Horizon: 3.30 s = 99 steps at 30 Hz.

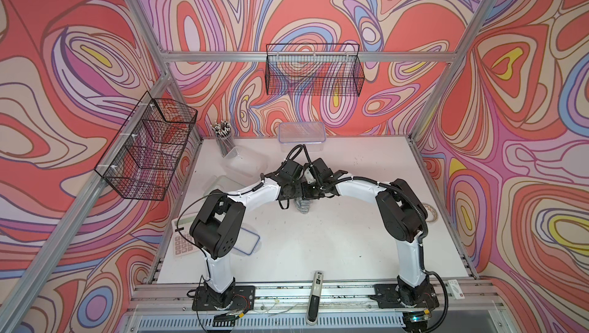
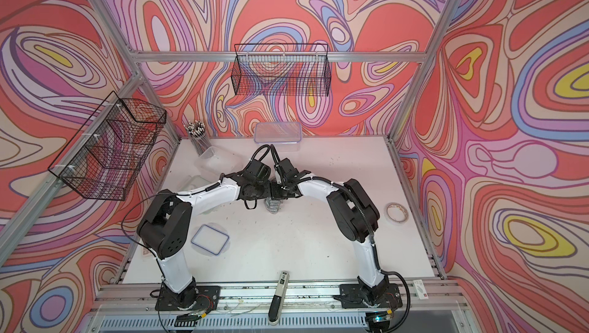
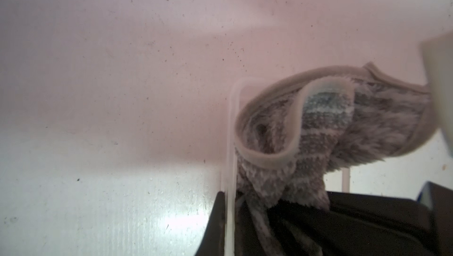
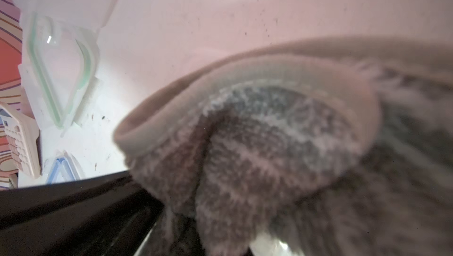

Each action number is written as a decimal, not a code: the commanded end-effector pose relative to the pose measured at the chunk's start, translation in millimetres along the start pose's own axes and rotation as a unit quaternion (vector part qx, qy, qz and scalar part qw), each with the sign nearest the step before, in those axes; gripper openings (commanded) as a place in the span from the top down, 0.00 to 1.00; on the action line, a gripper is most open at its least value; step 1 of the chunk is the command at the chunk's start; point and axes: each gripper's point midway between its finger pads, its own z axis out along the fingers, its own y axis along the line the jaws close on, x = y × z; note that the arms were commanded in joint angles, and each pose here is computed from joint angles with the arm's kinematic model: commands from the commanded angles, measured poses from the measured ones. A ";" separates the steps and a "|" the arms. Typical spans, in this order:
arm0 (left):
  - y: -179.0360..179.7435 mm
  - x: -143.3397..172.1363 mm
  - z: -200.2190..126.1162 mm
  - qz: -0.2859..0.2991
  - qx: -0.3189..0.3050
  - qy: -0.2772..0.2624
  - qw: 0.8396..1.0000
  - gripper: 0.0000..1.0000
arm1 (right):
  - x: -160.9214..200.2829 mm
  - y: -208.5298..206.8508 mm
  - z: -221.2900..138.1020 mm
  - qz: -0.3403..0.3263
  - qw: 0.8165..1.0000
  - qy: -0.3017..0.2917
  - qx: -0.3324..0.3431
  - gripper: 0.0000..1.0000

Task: Wipe the insides of the lunch boxes
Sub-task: Move the lunch box to the center of the board.

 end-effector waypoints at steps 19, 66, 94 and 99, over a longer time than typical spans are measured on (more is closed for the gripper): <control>-76.6 42.4 -13.6 0.033 0.187 0.023 0.981 1.00 | -48.8 -21.9 4.9 0.148 0.978 -0.116 0.091 1.00; -70.8 30.9 1.7 -0.027 0.122 0.010 0.992 1.00 | -11.2 -30.0 31.7 0.153 0.985 -0.028 0.076 1.00; 5.0 -9.2 -33.6 -0.032 -0.080 -0.089 0.992 1.00 | 27.0 -114.2 -40.2 0.054 0.934 0.029 0.353 1.00; 13.8 -21.0 -26.4 -0.031 -0.095 -0.101 0.990 1.00 | 64.7 -103.2 -32.3 0.037 0.947 0.112 0.298 1.00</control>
